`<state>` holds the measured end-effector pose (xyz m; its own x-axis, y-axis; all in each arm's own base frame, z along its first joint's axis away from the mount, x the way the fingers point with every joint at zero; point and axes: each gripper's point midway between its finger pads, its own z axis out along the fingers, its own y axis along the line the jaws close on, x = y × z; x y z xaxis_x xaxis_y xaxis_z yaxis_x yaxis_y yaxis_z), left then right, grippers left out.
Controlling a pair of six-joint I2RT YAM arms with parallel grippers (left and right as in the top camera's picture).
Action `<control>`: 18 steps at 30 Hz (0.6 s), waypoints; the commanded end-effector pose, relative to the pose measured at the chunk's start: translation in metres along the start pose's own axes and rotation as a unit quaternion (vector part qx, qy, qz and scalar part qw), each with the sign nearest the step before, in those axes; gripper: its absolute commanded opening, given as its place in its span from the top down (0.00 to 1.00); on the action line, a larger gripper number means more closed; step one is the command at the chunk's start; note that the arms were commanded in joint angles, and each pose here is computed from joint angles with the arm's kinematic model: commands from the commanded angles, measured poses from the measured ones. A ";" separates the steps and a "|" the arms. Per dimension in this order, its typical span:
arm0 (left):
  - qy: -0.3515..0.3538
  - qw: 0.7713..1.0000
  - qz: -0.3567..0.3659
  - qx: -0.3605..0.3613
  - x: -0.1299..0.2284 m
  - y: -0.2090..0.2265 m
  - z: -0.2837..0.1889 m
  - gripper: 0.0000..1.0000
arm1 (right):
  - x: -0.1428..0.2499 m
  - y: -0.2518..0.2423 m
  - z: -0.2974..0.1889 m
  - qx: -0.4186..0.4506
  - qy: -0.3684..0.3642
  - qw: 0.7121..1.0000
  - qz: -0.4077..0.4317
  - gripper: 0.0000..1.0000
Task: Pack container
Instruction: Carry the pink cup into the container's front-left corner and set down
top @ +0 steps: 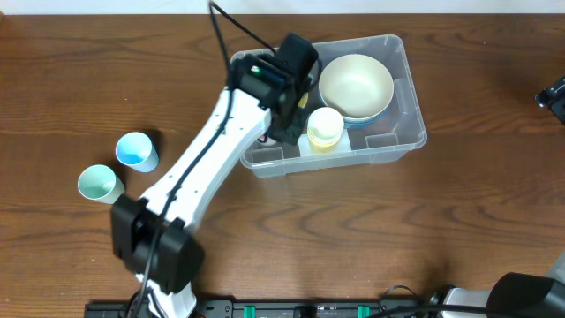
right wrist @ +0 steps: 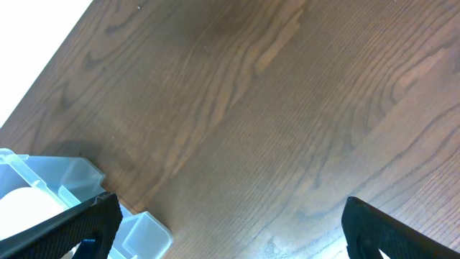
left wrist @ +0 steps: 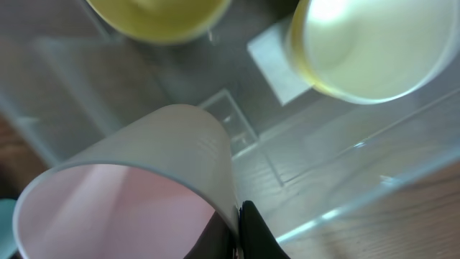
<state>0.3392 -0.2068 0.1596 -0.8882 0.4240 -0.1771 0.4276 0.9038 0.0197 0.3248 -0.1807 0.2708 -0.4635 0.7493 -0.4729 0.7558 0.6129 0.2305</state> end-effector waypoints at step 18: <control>0.063 0.998 -0.014 -0.006 0.023 -0.003 0.079 0.94 | -0.001 -0.004 0.000 0.003 0.000 1.000 0.011 0.01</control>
<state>0.3345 -0.2055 0.0800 -0.9095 0.4107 -0.0637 0.4098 0.9118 0.0273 0.3248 -0.1807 0.2708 -0.4635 0.7493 -0.4729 0.7558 0.6129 0.2305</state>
